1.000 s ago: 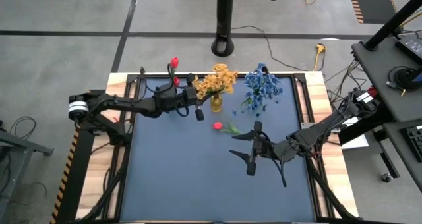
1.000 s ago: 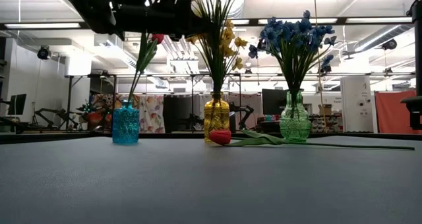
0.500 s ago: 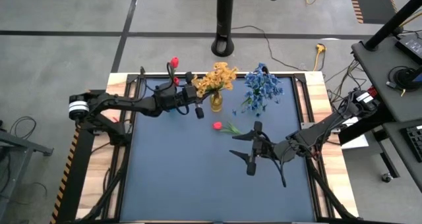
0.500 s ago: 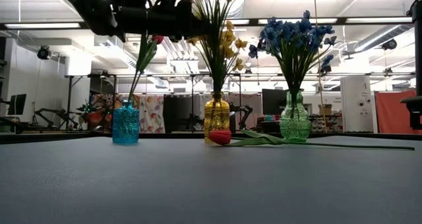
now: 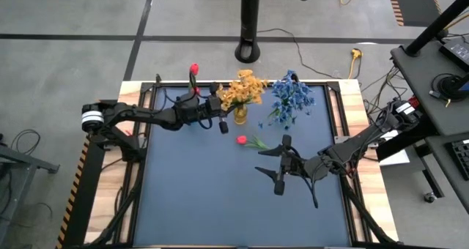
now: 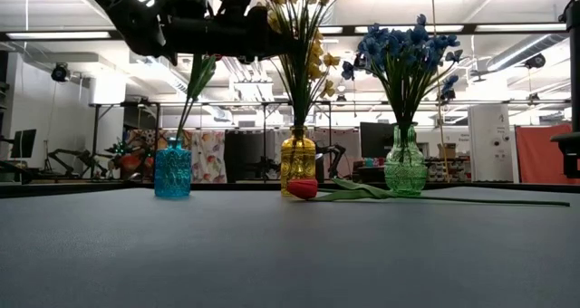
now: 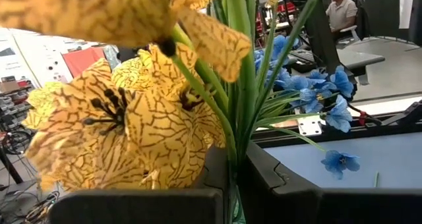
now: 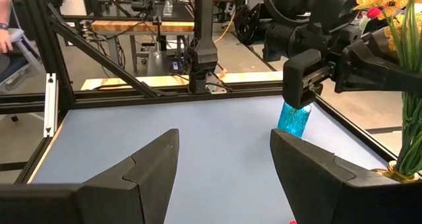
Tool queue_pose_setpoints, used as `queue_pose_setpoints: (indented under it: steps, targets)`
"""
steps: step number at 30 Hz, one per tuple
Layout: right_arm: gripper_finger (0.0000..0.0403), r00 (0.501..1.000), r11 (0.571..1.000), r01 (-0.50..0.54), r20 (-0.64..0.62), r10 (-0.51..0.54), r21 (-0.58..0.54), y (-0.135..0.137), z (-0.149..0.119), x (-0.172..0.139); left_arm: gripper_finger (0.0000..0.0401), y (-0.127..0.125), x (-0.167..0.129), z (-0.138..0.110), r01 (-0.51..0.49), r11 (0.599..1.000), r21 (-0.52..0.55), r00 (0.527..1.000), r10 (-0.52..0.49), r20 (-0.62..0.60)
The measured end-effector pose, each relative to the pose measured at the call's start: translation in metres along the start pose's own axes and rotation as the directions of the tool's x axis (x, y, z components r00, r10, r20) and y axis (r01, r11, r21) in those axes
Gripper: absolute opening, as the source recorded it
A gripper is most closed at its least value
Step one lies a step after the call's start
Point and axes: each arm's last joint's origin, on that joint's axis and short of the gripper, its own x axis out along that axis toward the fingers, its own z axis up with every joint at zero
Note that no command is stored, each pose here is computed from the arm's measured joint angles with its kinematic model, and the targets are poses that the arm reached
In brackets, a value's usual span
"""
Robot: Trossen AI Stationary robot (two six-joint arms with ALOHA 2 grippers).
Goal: Sort flowers into vase by color
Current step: Put the yellow flowers into the yellow vase
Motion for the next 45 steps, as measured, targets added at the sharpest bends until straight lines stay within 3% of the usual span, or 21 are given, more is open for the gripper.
queue_pose_setpoints:
  steps: [9, 20, 40, 45]
  targets:
    - [0.0233, 1.000, 1.000, 0.000, 0.000, 0.000, 0.001, 0.000, 0.000, 0.000, 0.0002, 0.002, 0.000, -0.002, -0.031, 0.998, -0.052, 0.999, 0.030, -0.023]
    - [0.0233, 1.000, 1.000, 0.000, 0.000, 0.000, 0.004, 0.000, 0.000, 0.000, 0.0002, 0.002, -0.001, -0.013, -0.098, 0.991, -0.095, 0.986, 0.084, -0.142]
    - [0.0233, 1.000, 1.000, 0.001, 0.000, -0.001, 0.019, 0.000, 0.000, 0.000, 0.0002, 0.004, -0.001, -0.008, -0.113, 0.979, -0.169, 0.990, 0.096, -0.105]
    - [0.0233, 1.000, 1.000, 0.001, 0.000, -0.001, 0.019, 0.000, 0.000, 0.000, 0.0002, 0.007, -0.003, -0.003, -0.200, 0.957, -0.210, 0.978, 0.181, -0.106]
